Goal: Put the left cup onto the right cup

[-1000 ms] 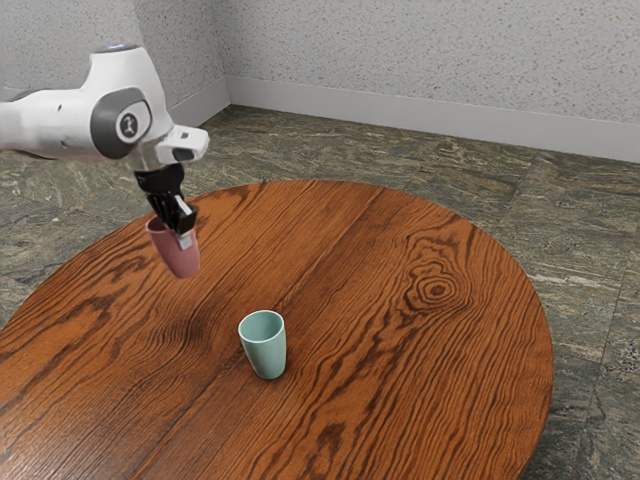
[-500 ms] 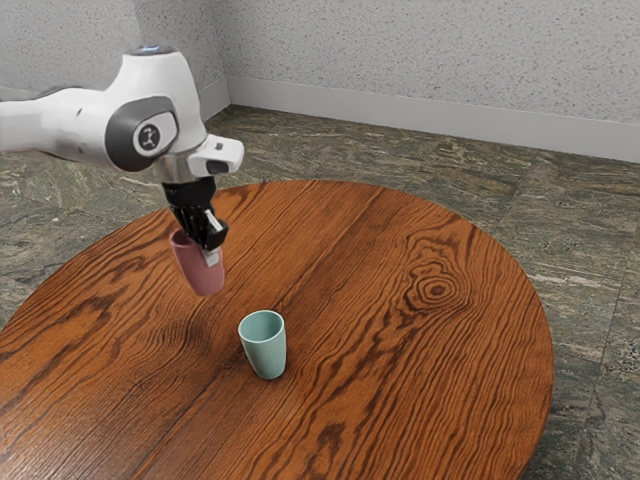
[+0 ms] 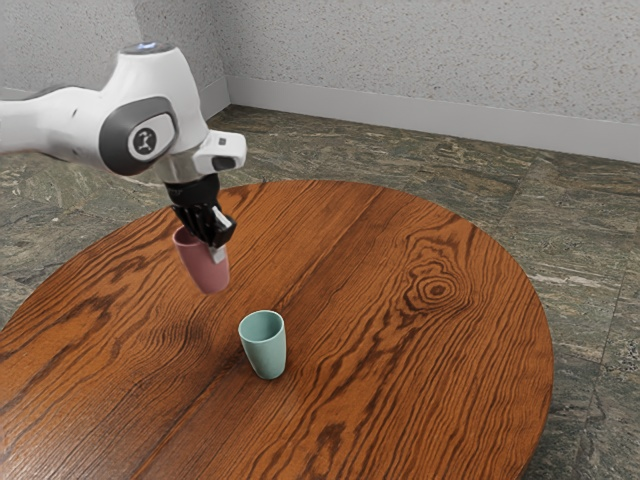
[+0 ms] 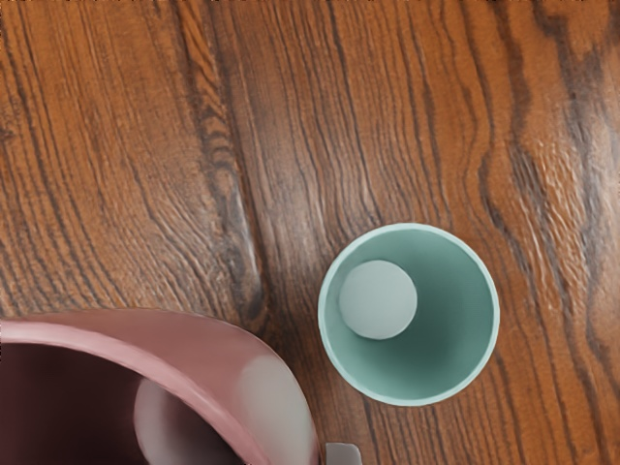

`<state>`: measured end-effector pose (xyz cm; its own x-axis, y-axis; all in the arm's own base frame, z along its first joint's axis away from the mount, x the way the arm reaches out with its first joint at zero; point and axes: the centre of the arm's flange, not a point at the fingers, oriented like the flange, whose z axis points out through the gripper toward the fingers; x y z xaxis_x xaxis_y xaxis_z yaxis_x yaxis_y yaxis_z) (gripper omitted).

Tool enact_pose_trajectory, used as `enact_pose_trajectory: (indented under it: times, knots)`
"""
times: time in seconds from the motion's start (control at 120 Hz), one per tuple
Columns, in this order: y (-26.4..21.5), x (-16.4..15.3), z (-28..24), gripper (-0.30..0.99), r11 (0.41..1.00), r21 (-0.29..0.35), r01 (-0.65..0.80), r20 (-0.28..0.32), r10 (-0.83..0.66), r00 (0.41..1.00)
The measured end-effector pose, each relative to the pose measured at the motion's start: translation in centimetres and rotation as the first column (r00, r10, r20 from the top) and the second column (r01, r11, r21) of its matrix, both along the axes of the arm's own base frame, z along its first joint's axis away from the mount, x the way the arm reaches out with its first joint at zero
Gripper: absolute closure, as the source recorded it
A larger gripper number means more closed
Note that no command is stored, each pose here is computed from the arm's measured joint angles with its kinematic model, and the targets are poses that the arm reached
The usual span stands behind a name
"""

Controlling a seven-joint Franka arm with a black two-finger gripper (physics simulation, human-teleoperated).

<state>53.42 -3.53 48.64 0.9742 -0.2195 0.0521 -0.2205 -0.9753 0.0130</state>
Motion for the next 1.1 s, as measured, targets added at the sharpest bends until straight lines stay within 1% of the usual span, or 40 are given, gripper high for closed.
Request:
enact_pose_trajectory:
  times: [0.217,0.625,1.1]
  knots:
    - [-2.6,0.2,-0.1,0.78,1.0,0.01,0.012,-0.006,-0.012,1.0]
    - [-7.0,-0.7,-0.5,0.78,0.998,0.017,0.056,-0.024,-0.055,0.998]
    - [-8.3,1.0,-3.6,0.78,0.998,0.038,0.048,-0.044,-0.046,0.998]
